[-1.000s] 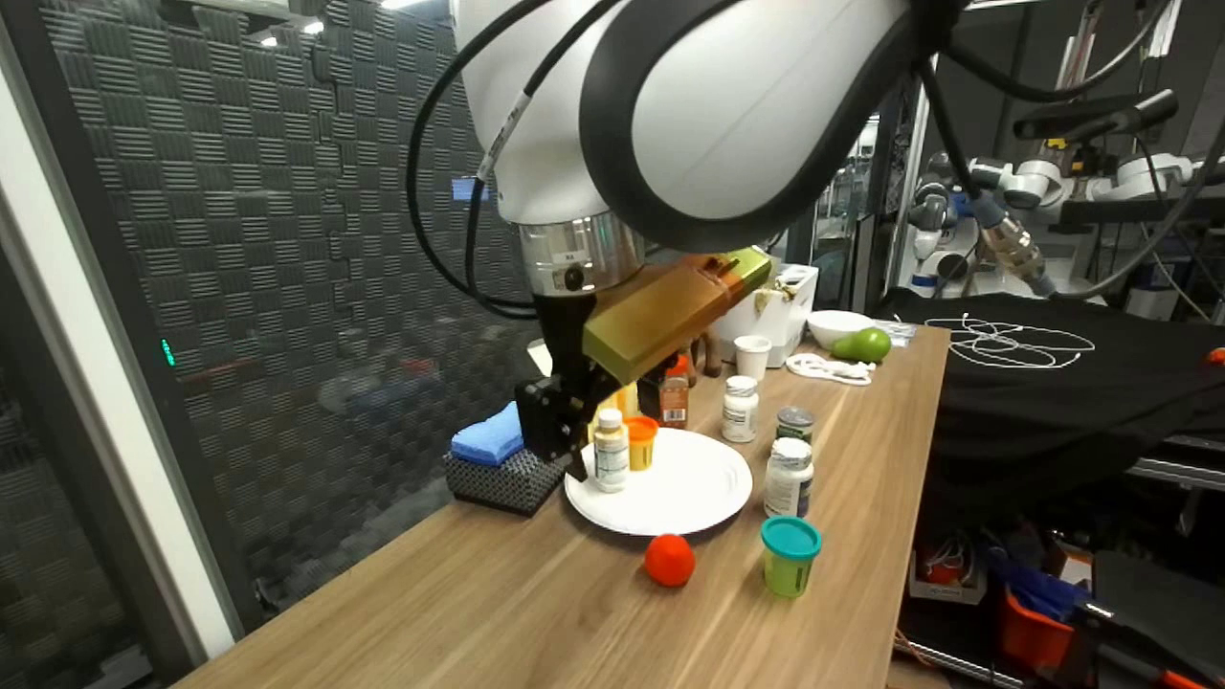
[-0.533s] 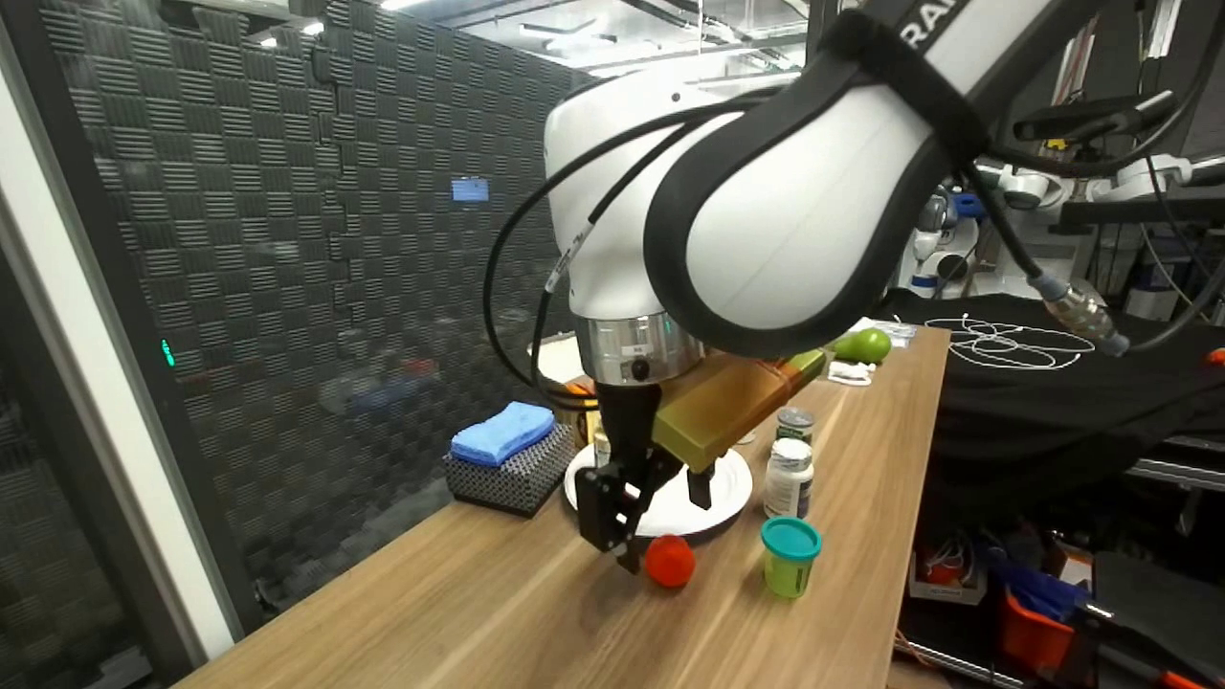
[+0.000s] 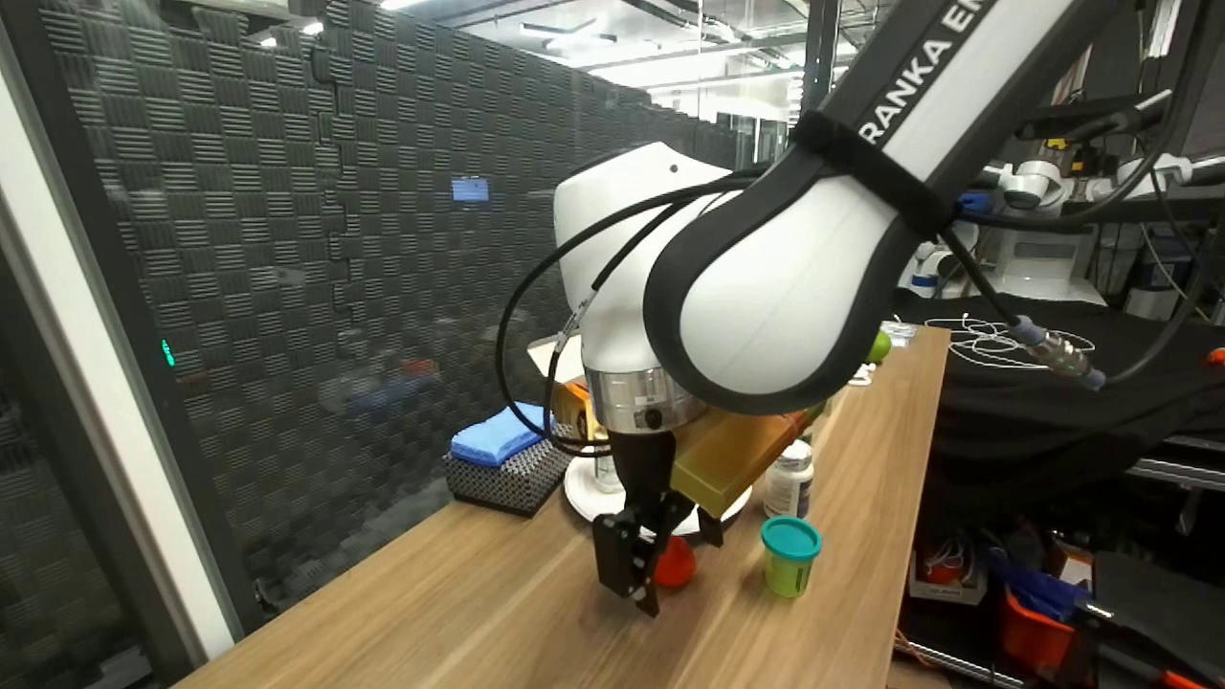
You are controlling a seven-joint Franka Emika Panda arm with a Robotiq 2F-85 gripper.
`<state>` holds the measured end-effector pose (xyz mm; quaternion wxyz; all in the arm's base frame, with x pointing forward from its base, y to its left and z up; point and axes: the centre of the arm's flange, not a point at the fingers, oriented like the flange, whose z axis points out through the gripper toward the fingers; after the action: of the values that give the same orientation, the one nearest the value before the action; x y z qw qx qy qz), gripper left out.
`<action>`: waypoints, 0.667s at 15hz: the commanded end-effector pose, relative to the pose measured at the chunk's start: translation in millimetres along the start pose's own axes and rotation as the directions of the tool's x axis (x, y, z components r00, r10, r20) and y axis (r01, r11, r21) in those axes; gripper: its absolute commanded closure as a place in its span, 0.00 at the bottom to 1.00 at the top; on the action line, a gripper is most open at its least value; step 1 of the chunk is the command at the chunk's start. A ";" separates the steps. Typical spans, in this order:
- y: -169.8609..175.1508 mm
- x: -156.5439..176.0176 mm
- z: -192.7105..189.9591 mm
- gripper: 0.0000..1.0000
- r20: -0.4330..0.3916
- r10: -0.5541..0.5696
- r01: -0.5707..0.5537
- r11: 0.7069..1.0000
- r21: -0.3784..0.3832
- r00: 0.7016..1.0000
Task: Pick up all the objects surrounding the white plate and arrange them on the plate
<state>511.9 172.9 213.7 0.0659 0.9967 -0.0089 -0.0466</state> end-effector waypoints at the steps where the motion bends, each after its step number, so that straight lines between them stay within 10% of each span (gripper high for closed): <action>1: -2.6 7.7 1.2 0.26 -0.017 0.027 -0.028 0.999 -0.034 0.999; 8: 2.9 11.0 -19.0 0.80 -0.090 0.089 -0.098 0.990 -0.102 0.992; 10: 2.0 11.9 -34.2 0.81 -0.108 0.095 -0.106 0.990 -0.096 0.990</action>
<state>522.9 168.7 217.5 0.1100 0.9929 -0.0443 -0.0134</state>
